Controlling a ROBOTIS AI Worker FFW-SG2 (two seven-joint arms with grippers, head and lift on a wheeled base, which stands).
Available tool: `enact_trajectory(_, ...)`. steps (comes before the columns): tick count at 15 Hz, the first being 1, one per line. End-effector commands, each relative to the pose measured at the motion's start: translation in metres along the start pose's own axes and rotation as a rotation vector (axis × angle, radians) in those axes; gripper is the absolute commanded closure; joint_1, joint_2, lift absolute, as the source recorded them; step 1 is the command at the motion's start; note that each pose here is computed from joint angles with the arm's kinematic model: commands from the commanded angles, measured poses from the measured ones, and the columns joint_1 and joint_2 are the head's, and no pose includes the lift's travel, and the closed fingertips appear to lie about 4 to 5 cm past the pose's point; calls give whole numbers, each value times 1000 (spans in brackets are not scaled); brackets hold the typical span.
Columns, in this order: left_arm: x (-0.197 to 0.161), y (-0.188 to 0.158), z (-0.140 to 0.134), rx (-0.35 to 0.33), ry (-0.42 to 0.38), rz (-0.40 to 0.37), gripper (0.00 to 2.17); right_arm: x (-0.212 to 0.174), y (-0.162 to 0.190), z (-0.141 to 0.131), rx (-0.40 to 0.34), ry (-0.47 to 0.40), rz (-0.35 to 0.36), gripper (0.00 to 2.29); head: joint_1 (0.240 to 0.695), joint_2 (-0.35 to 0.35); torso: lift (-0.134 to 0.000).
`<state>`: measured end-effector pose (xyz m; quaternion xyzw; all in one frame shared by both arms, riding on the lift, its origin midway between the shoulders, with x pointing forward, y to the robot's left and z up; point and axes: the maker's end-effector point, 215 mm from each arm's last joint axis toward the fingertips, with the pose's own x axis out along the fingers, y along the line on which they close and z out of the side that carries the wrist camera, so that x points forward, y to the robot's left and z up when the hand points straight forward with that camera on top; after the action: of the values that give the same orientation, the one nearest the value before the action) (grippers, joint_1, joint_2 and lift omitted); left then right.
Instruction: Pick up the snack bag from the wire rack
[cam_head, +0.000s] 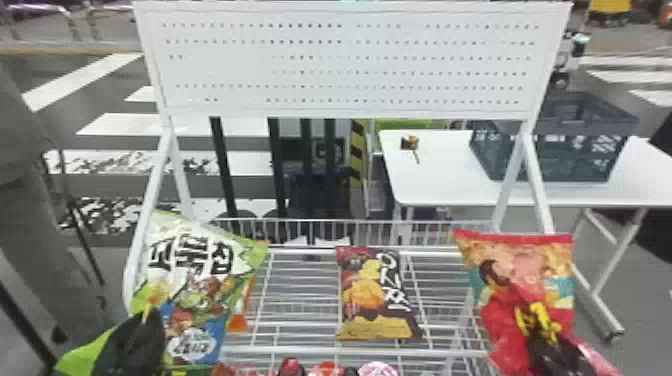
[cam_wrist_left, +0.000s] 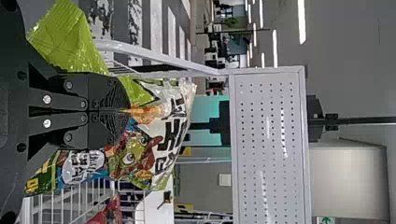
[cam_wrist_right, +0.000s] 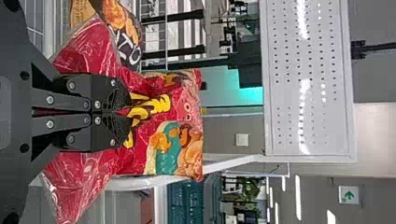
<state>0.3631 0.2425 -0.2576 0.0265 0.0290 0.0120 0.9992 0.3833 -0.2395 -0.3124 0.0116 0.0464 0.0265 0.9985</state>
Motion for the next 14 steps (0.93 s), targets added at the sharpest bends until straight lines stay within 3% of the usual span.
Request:
enact_trajectory(1, 2, 2, 0, 1, 0, 2, 1706, -23, -10, -1, 16, 3, -9, 2081, 499, 0, 0)
enact_trajectory(5, 2, 4, 1, 2, -4, 6, 1706, -41, -11, 14, 31, -7, 4, 2078, 499, 0, 0)
enact_trajectory(14, 2, 4, 0, 3, -1, 6, 1706, -43, -1, 18, 18, -7, 18, 2078, 499, 0, 0)
